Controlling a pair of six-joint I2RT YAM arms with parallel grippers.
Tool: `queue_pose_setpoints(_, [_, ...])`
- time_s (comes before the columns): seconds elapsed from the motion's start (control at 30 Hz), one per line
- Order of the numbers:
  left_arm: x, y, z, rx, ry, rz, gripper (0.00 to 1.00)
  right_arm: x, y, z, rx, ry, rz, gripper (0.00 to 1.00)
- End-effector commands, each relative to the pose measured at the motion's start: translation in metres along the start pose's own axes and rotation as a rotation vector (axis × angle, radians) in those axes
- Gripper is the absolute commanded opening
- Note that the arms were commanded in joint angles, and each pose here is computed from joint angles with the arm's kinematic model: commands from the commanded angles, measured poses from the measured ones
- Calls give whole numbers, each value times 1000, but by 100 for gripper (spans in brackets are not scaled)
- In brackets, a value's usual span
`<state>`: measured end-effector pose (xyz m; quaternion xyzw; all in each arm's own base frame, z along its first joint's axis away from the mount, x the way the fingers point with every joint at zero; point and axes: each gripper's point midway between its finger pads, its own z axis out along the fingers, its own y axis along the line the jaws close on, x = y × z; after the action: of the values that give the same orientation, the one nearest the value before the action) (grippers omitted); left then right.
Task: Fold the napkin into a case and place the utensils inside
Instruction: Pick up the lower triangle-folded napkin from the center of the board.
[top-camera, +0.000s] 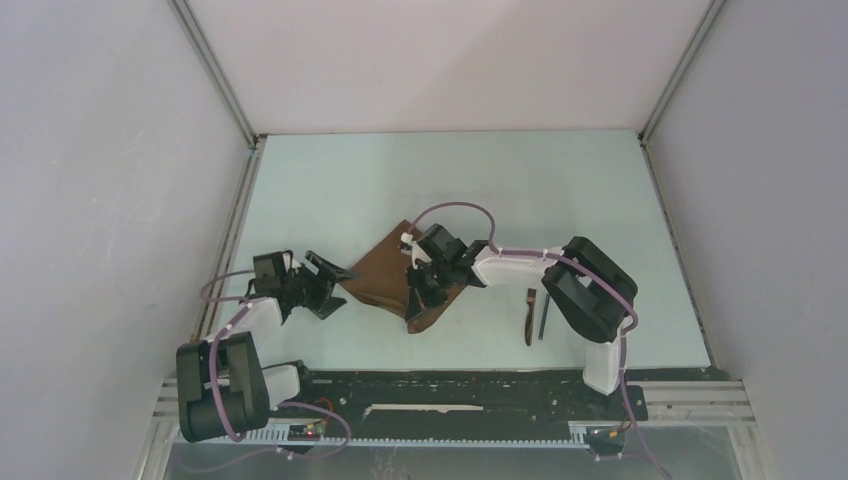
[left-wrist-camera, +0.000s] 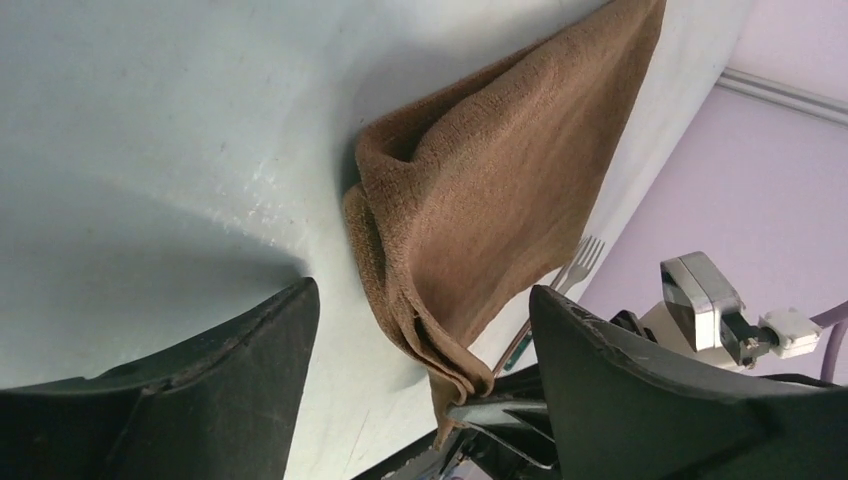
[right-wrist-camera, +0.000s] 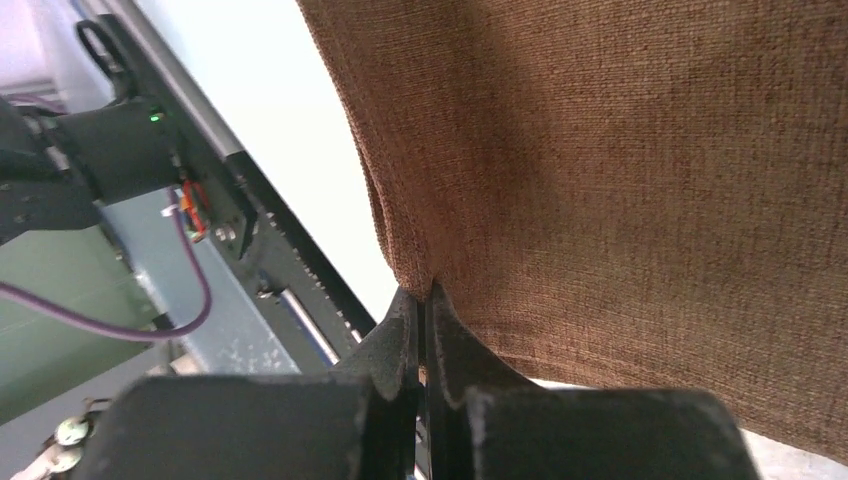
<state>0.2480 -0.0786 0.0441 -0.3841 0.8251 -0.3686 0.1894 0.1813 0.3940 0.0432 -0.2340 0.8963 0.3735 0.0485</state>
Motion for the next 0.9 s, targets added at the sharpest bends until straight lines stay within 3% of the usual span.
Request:
queue_pose_setpoints(0.0, [-8, -5, 3, 25, -57, -8, 81, -24, 38, -25, -173, -84, -28, 0])
queue_pose_setpoints(0.3, [-2, 4, 3, -12, -68, -20, 76, -28, 38, -32, -232, -112, 4, 0])
queue_pose_setpoints(0.53, [-11, -1, 7, -15, -78, -13, 56, -23, 32, -37, -234, -107, 28, 0])
queue_pose_setpoints(0.87, [-15, -16, 12, 10, -69, 3, 45, -29, 26, -40, -247, -133, 29, 0])
